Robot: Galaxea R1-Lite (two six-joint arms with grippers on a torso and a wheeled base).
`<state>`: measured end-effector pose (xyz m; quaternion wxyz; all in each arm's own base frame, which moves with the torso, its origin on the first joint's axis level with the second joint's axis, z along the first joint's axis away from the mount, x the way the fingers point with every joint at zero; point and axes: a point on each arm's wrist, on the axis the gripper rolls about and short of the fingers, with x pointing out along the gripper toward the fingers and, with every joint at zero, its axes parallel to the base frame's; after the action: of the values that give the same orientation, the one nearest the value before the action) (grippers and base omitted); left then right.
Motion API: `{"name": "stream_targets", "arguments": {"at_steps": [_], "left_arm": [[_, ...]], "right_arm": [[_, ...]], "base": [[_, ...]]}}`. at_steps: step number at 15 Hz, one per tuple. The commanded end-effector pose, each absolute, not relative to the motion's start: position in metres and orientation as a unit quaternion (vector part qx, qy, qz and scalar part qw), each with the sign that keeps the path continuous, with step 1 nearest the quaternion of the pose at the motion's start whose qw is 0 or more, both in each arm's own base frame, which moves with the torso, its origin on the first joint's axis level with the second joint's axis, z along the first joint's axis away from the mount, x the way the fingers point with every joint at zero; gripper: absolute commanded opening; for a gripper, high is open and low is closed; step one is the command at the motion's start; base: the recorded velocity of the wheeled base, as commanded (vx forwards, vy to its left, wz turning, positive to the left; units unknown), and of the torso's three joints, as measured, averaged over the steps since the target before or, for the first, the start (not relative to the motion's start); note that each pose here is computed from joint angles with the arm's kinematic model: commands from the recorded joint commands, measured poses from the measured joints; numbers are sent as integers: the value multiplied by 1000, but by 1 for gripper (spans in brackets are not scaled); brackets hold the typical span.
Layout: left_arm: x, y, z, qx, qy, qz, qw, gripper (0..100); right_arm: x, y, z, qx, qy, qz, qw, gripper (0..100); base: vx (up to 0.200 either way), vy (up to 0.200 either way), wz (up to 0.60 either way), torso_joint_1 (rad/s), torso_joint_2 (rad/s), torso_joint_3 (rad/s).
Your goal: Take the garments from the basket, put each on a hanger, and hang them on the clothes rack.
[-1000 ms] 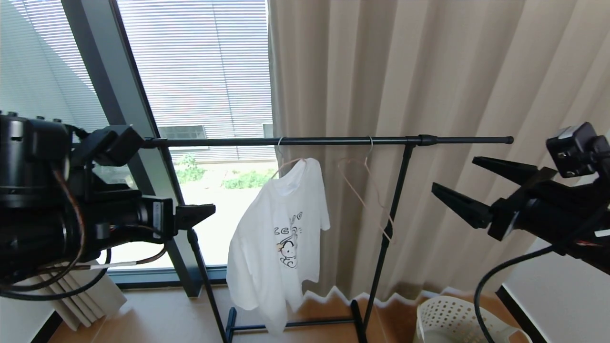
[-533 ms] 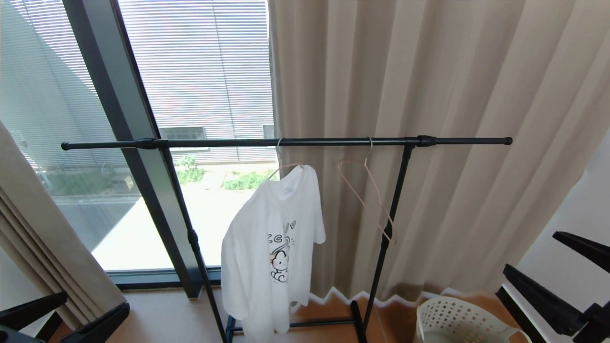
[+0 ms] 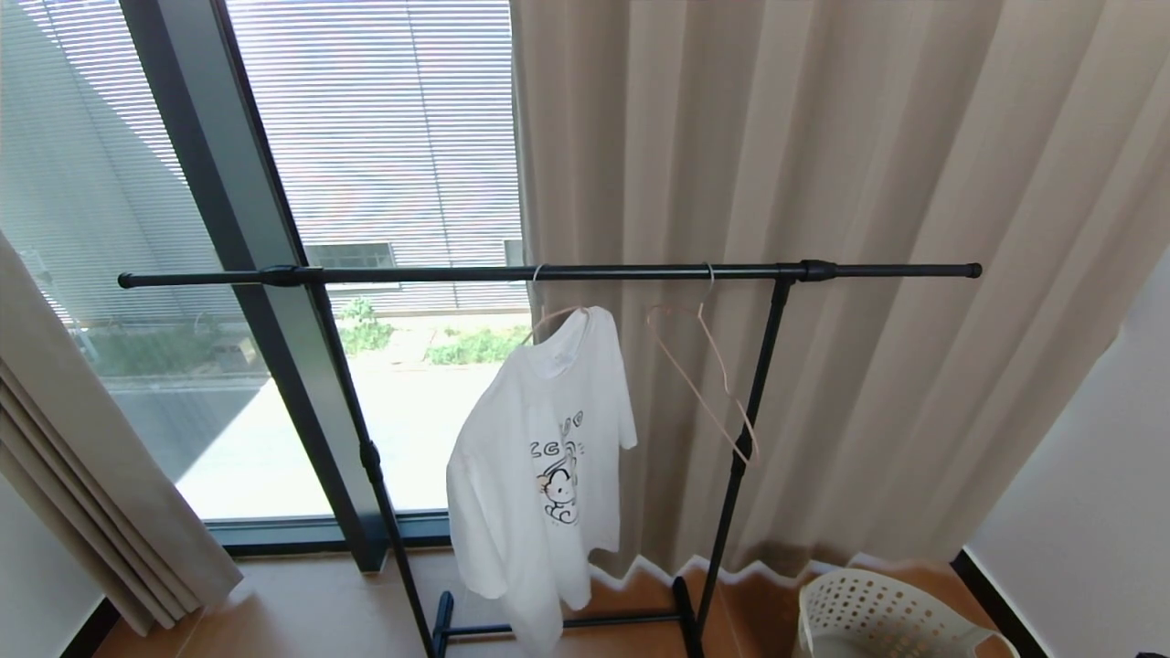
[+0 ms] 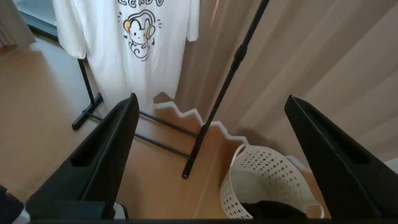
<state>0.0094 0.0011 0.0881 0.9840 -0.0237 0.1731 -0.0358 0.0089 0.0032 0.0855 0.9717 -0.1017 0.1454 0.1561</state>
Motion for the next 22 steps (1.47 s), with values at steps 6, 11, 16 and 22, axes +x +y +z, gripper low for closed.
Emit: {"name": "stream_targets", "arguments": {"at_steps": [6,11,16,22], "left_arm": [[-8,4,80,12,97,111,989,100],[-18,2,78,-20,38,74,996,100],[-23,2,77,-29,4,52,998,100],[-23,2,77,-32,5,49,998,100]], "right_arm": [[-21,1,76,-60,24,3,998,100],[-23,1,76,-44,8,3,999,100],[-23,1,76,-18,7,12,1000,100],[-23,1,76,-23,9,23,999,100]], "base": [[0,0,0,0,0,0],[0,0,0,0,0,0],[0,0,0,0,0,0],[0,0,0,0,0,0]]}}
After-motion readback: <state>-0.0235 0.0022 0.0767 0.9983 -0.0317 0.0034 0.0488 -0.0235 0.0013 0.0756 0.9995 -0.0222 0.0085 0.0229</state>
